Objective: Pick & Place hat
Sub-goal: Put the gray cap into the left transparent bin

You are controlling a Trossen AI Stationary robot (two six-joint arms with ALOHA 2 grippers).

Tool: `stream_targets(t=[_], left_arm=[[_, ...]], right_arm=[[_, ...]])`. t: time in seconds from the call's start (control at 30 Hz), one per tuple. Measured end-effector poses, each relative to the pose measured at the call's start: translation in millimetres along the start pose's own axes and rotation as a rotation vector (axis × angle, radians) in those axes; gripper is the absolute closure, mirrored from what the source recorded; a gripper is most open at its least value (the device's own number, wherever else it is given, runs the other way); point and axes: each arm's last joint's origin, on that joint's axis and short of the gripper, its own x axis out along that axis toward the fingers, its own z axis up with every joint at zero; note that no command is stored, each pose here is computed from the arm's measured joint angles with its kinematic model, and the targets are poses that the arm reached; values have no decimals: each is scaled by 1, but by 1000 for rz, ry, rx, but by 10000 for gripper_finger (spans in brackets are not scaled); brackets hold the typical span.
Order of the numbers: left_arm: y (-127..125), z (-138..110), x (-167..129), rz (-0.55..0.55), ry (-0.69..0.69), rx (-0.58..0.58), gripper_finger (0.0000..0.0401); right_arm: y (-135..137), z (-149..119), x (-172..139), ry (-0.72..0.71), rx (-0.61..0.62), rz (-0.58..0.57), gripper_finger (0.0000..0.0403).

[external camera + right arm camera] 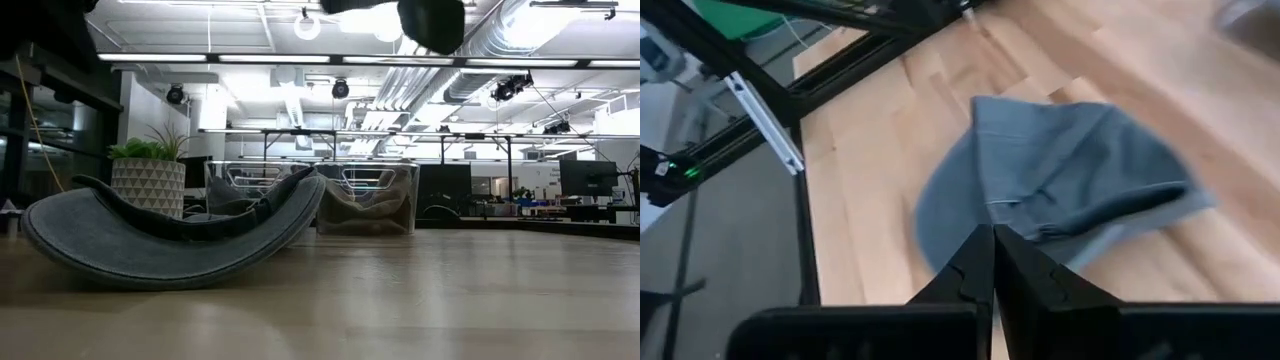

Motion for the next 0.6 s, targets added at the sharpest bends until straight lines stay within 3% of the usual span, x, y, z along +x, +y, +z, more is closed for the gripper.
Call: stream_targets(t=[0.2,0.33,0.6], left_arm=[[-2,-3,14,18,-102,18,401],[-2,-7,22,48,-69,21,401],[-3,-11,45,127,-67,18,401]], right_arm=[[5,-25,41,23,17,41,402],[-4,-43,65,76,32,-5,402],[-9,-57,86,144,44,23,402]])
